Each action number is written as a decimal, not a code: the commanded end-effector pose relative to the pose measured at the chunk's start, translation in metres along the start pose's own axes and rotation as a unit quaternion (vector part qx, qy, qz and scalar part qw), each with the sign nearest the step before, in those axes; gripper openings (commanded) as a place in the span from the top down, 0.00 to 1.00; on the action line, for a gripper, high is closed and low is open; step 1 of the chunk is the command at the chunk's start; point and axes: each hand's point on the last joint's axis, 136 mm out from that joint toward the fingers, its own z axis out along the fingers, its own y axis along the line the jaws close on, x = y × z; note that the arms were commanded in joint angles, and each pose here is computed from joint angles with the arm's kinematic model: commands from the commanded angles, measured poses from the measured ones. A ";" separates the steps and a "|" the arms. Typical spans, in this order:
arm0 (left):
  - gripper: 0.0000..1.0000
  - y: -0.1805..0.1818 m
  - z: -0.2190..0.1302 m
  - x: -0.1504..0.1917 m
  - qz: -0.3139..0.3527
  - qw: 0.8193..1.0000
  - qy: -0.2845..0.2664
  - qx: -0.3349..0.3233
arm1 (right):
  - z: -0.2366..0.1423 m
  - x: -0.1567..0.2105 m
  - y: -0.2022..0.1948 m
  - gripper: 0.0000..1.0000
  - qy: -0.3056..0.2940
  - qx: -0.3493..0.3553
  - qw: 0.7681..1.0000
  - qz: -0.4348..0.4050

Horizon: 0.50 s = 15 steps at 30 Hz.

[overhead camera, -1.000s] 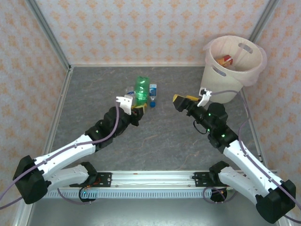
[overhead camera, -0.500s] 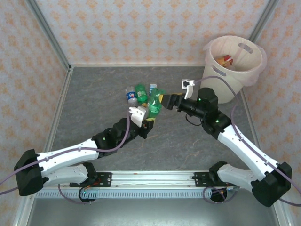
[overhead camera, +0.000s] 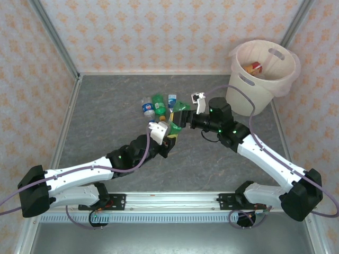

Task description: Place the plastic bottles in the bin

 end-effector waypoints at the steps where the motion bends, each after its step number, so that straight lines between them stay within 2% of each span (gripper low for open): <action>1: 0.78 -0.006 0.001 -0.022 0.005 1.000 -0.027 0.002 | 0.000 -0.007 0.007 0.32 -0.008 -0.005 1.000 -0.012; 5: 0.77 -0.006 0.001 -0.020 0.003 1.000 -0.025 0.001 | -0.002 -0.009 0.008 0.48 -0.013 -0.003 1.000 -0.010; 8: 0.73 -0.005 0.002 -0.020 -0.003 1.000 -0.022 -0.004 | -0.005 -0.011 0.007 0.52 -0.023 0.000 1.000 -0.003; 12: 0.35 -0.003 -0.001 -0.022 -0.017 0.999 -0.026 -0.008 | -0.011 -0.018 0.001 0.52 -0.049 0.022 0.999 0.005; 15: 0.11 -0.001 -0.008 -0.026 -0.031 0.999 -0.036 -0.007 | -0.019 -0.029 -0.002 0.52 -0.075 0.043 0.996 0.006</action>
